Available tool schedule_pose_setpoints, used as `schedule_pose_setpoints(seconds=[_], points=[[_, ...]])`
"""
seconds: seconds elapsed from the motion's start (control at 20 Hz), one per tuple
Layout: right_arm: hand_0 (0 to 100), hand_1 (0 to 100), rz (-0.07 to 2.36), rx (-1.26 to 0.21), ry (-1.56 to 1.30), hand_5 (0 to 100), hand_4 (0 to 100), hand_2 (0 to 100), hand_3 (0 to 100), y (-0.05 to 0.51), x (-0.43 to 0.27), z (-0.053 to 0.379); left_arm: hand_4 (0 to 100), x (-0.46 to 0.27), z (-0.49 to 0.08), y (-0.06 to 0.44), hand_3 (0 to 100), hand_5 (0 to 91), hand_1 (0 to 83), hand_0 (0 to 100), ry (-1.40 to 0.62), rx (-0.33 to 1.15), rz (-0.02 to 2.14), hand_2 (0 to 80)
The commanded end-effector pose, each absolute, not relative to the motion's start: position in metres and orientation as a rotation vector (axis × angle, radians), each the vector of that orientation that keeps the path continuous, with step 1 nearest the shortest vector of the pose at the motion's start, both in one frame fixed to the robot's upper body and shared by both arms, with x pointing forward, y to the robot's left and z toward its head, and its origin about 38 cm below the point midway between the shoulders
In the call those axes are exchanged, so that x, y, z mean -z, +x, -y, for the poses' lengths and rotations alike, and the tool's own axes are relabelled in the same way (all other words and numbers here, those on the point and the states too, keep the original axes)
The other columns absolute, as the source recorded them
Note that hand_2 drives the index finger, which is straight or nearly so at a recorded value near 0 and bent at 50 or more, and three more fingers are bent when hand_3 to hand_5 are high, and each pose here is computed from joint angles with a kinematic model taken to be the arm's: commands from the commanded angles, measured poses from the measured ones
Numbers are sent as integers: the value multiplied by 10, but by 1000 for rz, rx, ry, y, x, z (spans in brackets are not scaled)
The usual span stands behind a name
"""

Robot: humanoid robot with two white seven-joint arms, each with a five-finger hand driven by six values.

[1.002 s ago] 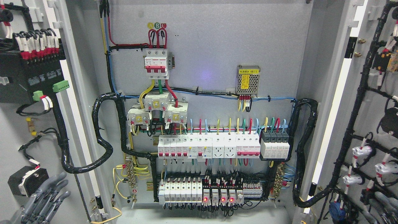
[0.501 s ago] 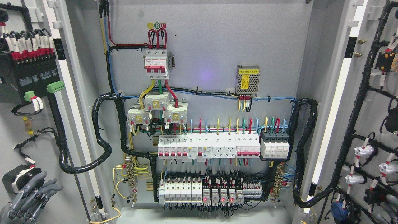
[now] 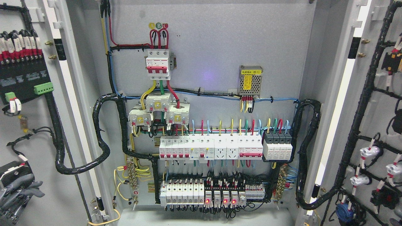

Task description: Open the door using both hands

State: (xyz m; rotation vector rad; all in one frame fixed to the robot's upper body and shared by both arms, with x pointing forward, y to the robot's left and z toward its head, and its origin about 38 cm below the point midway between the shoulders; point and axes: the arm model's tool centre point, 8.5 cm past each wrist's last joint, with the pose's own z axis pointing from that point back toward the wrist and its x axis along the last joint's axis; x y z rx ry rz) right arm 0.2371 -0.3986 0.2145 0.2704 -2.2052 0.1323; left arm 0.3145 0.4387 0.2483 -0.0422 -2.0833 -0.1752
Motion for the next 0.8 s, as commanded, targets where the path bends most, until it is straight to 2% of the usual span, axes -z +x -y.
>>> schedule_pose_setpoints(seconds=[0.0,0.75], points=[[0,0,2191,-121,228,0,0,0,0,230,-212,409,0,-248,-474,318,0,0,0,0,32,132,2052,0],[0,0,2160,-105,190,0,0,0,0,223,-205,419,0,-237,-505,319,0,0,0,0,76,54,1994,0]])
